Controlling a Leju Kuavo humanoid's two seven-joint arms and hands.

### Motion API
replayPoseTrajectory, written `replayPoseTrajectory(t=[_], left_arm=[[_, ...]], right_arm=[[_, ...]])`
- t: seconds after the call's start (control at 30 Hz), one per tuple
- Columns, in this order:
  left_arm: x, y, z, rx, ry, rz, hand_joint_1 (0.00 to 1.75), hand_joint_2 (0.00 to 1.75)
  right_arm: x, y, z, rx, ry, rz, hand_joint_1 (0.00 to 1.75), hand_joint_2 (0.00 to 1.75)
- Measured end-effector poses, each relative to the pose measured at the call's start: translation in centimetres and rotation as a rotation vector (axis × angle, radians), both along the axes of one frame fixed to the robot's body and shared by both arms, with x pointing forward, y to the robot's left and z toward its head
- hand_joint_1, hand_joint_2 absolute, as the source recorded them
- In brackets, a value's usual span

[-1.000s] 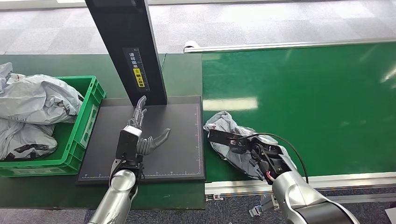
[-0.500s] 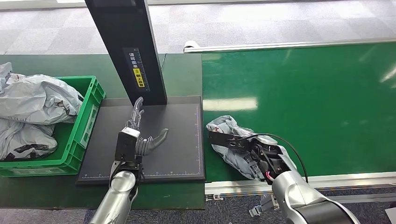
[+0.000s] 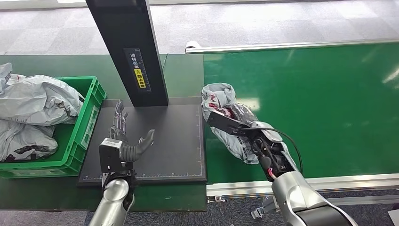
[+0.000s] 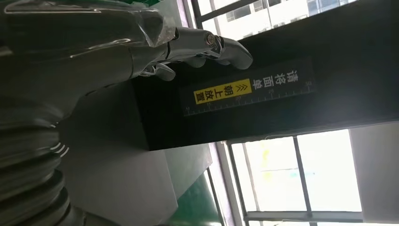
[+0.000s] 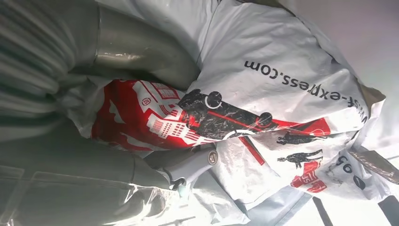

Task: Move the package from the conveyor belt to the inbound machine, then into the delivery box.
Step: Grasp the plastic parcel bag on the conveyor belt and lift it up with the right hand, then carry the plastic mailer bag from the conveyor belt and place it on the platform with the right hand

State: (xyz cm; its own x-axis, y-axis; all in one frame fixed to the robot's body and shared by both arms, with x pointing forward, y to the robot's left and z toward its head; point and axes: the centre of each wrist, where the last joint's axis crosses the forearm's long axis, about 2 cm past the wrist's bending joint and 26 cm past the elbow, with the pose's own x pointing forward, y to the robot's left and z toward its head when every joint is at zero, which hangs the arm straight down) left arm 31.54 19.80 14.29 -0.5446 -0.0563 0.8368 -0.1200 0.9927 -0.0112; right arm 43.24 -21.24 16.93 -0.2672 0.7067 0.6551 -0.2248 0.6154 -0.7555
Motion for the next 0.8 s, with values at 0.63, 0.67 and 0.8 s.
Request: replayPoseTrajectory(t=[0.63, 0.67, 0.8], left_arm=[[0.1, 0.2, 0.5, -0.106, -0.062, 0.034, 0.00, 1.75], [0.2, 0.2, 0.5, -0.112, -0.063, 0.032, 0.00, 1.75], [0.5, 0.2, 0.8, -0.148, -0.066, 0.029, 0.00, 1.75]], right_arm=[[-2.5, 1.3, 3.6, 0.137, -0.589, 0.121, 1.75, 1.75], [-2.6, 1.6, 3.7, 0.110, -0.597, 0.137, 1.75, 1.75], [-3.1, 3.6, 3.3, -0.106, -0.612, 0.230, 1.75, 1.75]])
